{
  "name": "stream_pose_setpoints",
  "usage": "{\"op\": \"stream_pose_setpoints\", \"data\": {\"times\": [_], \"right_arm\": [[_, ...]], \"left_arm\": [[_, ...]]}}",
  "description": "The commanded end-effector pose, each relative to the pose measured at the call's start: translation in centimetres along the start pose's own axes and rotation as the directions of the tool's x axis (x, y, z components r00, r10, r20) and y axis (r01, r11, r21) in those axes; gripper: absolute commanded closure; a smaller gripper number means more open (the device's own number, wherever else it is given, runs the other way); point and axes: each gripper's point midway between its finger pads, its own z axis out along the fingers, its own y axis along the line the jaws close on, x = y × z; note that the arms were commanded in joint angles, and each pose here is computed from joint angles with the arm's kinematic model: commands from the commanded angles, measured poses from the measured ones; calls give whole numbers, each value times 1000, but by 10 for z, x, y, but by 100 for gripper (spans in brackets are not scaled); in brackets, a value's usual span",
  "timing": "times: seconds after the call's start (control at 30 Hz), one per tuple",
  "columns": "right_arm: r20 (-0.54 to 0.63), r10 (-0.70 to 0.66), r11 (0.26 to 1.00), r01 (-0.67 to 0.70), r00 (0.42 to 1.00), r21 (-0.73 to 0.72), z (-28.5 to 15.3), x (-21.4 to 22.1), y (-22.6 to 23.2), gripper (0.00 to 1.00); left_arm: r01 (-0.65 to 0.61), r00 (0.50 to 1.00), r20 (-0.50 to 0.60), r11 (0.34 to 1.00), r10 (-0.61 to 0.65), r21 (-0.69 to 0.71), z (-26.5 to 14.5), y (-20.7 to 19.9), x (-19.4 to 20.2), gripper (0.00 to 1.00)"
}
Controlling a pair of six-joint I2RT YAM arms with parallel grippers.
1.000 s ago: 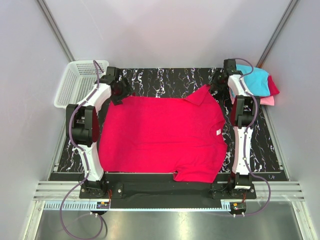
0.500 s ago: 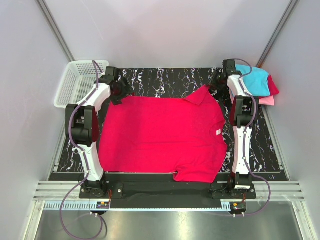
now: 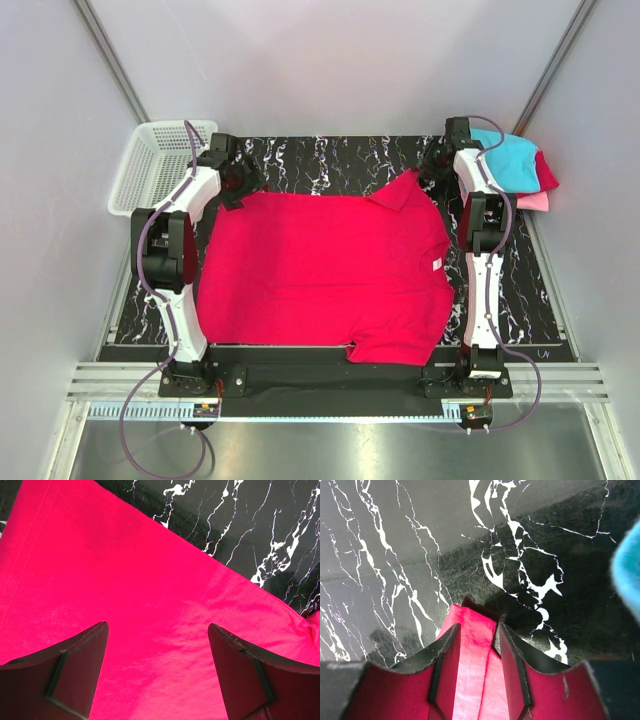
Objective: Fold and stack the t-shirts
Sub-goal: Fold the tshirt
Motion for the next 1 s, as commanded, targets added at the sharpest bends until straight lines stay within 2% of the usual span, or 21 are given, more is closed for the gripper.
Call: {"op": "stream_pose_setpoints", "data": {"times": [0.0, 0.17, 0.37, 0.43, 0.53, 0.57, 0.8, 0.93, 0.97], "right_arm": [[0, -34, 998, 34, 999, 61, 2, 0, -10, 56], [-59, -12, 1000, 12, 998, -7, 17, 16, -5, 59], [-68, 10, 998, -15, 998, -66, 17, 12, 9, 64], [-63, 17, 998, -21, 998, -65, 14, 10, 10, 69], [-62, 16, 998, -20, 998, -57, 11, 9, 10, 90], [-59, 19, 999, -22, 998, -48, 11, 9, 9, 100], [-33, -18, 1000, 19, 999, 20, -2, 7, 8, 100], [21, -50, 996, 49, 999, 81, -31, -7, 9, 100], [7, -74, 992, 73, 997, 101, -30, 4, 14, 100]], "left_arm": [[-10, 999, 36, 999, 8, 51, -14, -9, -11, 14], [-11, 999, 46, 999, 8, 51, -16, -10, -13, 14], [-12, 998, 65, 999, 9, 52, -21, -11, -18, 14], [-13, 998, 67, 998, 9, 54, -23, -11, -19, 14], [-14, 997, 72, 999, 10, 53, -23, -11, -21, 14], [-13, 997, 71, 999, 10, 52, -23, -11, -20, 14], [-7, 998, 65, 1000, 5, 21, -13, -1, -20, 14], [4, 996, 90, 1000, -2, -26, -4, 8, -29, 15], [11, 995, 95, 999, -7, -39, -2, 11, -31, 15]]}}
